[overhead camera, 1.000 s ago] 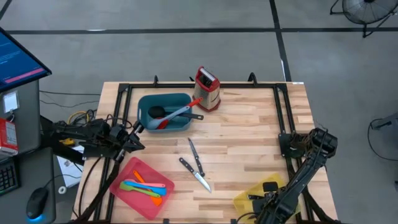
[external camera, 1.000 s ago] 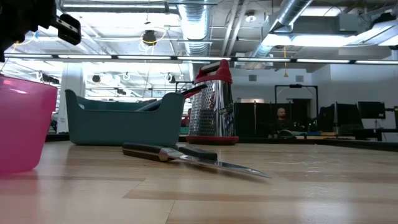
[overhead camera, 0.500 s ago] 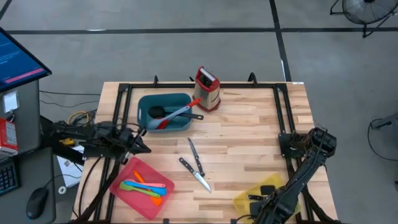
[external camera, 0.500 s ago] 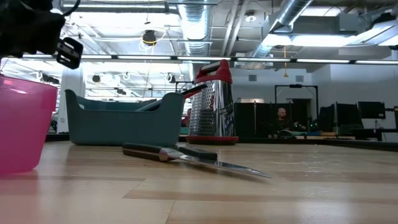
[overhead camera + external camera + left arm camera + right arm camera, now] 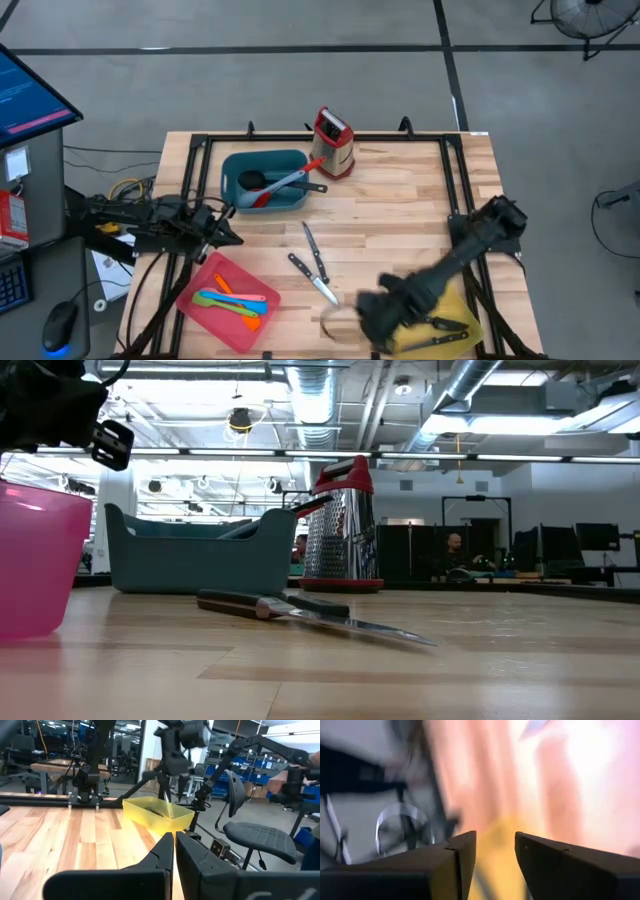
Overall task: Pick & Place Kitchen Items
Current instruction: Put the top silver table knife into the yellow bin
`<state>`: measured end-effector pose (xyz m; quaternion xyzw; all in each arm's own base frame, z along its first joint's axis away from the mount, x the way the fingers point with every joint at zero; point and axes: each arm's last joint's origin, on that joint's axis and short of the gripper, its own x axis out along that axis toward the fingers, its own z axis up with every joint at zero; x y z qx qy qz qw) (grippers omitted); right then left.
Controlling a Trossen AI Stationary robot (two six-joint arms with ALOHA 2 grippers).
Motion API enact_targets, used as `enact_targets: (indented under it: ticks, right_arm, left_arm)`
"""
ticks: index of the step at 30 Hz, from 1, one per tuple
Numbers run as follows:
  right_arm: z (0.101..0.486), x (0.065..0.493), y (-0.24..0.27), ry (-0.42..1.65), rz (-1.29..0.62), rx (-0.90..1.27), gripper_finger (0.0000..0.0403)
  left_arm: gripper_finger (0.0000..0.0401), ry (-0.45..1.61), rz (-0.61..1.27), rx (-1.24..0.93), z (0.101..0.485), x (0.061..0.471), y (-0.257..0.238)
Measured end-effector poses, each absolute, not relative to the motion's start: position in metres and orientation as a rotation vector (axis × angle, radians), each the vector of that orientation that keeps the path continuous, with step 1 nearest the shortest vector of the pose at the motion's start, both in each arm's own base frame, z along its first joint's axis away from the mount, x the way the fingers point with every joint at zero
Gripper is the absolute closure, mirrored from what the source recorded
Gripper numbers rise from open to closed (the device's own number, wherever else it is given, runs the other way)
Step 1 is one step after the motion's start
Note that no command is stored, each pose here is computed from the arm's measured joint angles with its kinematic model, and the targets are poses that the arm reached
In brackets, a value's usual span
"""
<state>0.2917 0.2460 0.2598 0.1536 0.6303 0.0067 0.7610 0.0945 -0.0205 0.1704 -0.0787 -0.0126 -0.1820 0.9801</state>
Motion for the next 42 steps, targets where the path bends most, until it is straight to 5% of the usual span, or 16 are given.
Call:
enact_targets:
  ticks: [13,24,42]
  right_arm:
    - [0.247,0.374,0.147,1.097,-0.441,0.571,0.0252]
    - [0.196,0.416,0.115,1.130,-0.486,0.765,0.0171]
    - [0.183,0.424,0.101,1.054,-0.599,0.727,0.0187]
  left_arm:
    - [0.0399,-0.036,-0.371,-0.158,0.171,0.094,-0.021]
    - [0.0399,-0.037,-0.292,-0.157,0.171,0.096,-0.013]
    - [0.0399,-0.034,-0.235,-0.157,0.170,0.096,-0.008]
